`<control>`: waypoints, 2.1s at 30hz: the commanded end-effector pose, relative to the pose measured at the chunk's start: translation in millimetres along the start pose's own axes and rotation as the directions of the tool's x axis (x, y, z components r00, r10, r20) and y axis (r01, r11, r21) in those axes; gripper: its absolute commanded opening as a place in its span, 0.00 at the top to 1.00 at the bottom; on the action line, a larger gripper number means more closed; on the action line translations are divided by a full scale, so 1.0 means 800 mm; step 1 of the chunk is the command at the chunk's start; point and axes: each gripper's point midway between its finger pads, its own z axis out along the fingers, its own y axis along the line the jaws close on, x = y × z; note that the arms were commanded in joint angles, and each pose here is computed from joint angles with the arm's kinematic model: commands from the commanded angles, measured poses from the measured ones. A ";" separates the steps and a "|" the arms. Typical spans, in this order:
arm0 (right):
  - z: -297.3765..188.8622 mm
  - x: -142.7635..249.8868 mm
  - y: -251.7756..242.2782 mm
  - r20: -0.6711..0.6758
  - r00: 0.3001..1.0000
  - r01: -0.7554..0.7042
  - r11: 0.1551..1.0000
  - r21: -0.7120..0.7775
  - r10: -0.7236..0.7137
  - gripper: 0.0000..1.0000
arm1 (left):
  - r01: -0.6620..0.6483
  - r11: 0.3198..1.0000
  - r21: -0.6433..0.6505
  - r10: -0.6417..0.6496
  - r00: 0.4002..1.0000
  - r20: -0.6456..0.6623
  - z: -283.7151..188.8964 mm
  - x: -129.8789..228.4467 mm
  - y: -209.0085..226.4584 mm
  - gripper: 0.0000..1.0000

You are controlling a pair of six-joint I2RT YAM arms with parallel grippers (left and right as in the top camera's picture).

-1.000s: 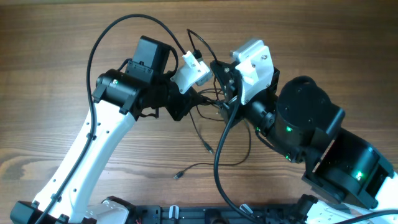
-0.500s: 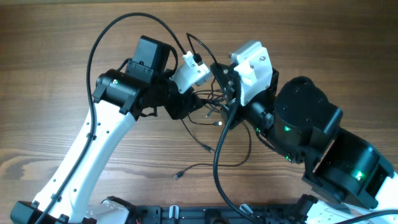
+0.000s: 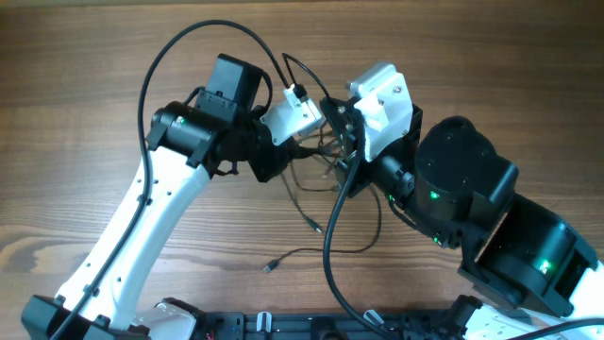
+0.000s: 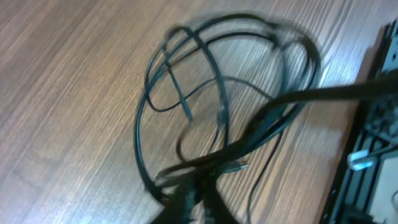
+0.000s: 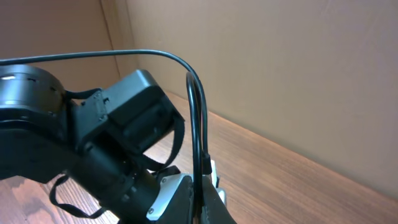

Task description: Untangle cables

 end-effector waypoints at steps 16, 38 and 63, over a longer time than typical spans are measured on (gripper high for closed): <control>-0.001 0.004 -0.005 -0.014 1.000 0.005 1.000 0.017 -0.005 0.96 | -0.018 1.000 -0.016 0.018 0.999 -0.042 0.006 0.007 0.006 0.67; -0.001 0.004 -0.005 -0.015 1.000 0.006 1.000 0.016 -0.005 0.96 | -0.021 0.980 0.197 0.037 0.996 -0.077 0.001 0.028 -0.051 0.35; -0.001 0.004 -0.005 -0.015 1.000 0.005 1.000 0.016 -0.005 0.96 | -0.104 0.924 0.367 0.146 0.985 -0.088 0.010 0.021 -0.133 0.63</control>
